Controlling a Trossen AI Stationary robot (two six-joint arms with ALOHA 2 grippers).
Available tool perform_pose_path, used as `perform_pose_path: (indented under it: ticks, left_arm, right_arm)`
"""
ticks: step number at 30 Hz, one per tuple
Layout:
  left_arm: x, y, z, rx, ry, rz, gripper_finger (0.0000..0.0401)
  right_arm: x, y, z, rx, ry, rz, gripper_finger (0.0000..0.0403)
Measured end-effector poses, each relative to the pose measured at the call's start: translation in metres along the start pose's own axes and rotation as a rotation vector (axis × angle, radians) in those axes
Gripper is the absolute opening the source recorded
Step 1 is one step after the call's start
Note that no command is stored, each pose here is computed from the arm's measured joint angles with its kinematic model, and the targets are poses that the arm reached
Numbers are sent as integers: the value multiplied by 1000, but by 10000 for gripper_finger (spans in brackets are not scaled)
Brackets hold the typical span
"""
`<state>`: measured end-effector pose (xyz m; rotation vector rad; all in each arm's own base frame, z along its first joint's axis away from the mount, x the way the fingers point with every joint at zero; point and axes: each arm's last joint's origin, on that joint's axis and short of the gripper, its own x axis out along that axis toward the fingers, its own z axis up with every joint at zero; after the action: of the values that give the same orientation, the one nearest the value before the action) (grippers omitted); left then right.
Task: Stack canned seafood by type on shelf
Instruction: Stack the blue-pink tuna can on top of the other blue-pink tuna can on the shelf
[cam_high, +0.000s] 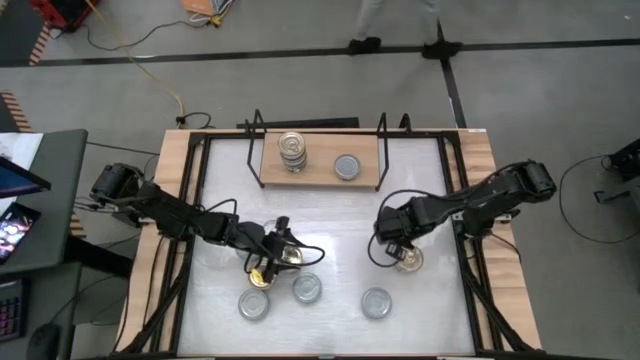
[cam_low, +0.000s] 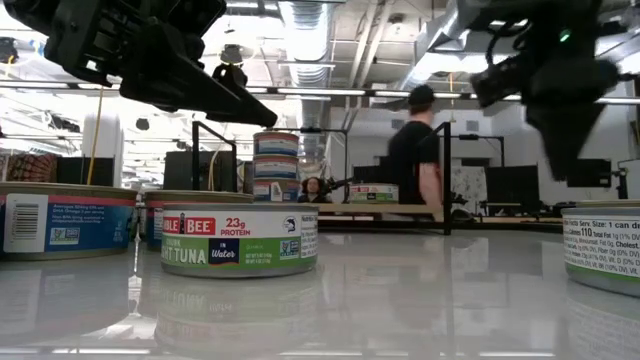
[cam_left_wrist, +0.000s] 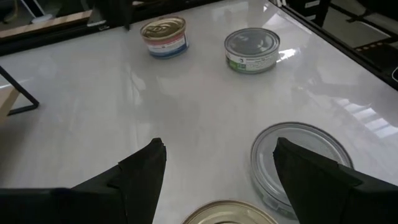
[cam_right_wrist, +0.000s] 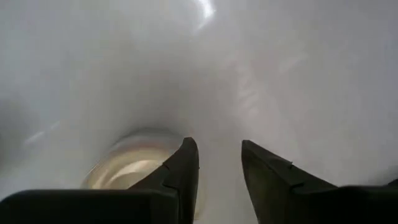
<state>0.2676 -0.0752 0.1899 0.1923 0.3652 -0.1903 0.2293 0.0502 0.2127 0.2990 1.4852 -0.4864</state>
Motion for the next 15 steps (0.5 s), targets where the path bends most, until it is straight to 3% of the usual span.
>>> perform_pose_path:
  ticks: [5, 15]
  left_arm:
    - [0, 0, 0, -11, 0, 1, 285]
    - [0, 0, 3, -31, -31, 4, 285]
  right_arm:
    - [1, 18, -14, -15, 78, 61, 148]
    - [30, 37, -12, -54, 158, -26, 148]
